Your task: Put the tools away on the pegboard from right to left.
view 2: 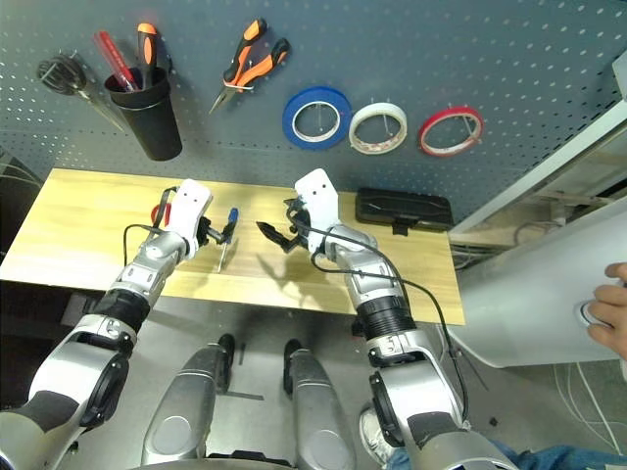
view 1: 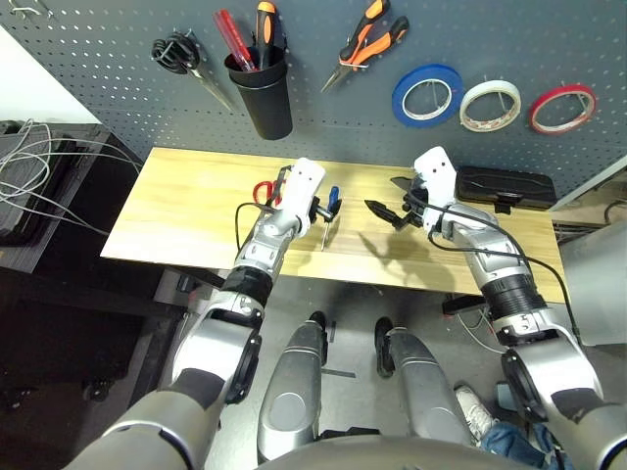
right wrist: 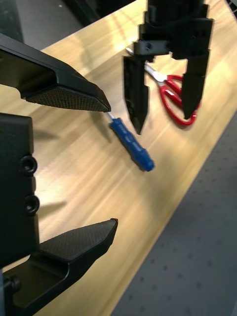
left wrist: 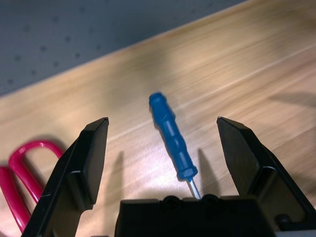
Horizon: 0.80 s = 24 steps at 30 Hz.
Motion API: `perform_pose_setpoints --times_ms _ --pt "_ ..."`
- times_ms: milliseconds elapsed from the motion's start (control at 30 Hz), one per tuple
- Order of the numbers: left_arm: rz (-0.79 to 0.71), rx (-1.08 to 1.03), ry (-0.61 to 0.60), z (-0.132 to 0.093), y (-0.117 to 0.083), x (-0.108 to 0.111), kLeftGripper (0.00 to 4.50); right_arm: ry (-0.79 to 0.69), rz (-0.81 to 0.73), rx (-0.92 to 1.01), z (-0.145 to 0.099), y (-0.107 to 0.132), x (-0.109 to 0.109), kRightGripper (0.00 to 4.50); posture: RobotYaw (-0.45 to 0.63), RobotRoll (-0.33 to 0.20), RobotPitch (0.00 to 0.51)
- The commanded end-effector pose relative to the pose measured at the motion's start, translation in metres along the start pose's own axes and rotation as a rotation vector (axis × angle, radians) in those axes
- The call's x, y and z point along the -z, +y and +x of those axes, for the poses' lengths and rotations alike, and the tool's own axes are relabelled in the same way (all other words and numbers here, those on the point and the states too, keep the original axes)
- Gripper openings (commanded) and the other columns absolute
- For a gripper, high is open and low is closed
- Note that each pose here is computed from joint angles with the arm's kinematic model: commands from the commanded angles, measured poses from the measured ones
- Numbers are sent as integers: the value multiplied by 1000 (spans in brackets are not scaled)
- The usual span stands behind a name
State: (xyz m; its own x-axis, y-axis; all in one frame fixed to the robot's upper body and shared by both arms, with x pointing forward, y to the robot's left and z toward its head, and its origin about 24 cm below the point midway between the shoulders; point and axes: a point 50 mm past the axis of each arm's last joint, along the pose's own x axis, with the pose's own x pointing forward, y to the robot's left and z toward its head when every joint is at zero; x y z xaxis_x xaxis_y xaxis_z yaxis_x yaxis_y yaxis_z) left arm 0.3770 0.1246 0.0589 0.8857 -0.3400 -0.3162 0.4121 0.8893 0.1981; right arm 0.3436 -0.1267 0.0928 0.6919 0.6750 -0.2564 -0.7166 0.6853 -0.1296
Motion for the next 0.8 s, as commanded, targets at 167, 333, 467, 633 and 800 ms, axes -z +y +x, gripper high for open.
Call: perform_pose_setpoints --times_ms 167,333,467,633,800 --pt "-74 9 95 5 -8 12 4500 72 27 -16 -4 12 14 4460 96 0 396" --pt "-97 18 117 8 -14 14 4500 110 38 -26 -11 21 20 4460 69 0 434" --pt "-105 18 144 9 -19 18 4500 127 47 -28 -15 28 23 4460 38 0 453" --pt "-113 13 151 10 -23 20 4500 132 50 -26 -20 31 21 4460 10 0 458" --pt "-116 -5 123 12 -23 15 3567 134 50 -19 -23 31 19 4500 8 0 446"
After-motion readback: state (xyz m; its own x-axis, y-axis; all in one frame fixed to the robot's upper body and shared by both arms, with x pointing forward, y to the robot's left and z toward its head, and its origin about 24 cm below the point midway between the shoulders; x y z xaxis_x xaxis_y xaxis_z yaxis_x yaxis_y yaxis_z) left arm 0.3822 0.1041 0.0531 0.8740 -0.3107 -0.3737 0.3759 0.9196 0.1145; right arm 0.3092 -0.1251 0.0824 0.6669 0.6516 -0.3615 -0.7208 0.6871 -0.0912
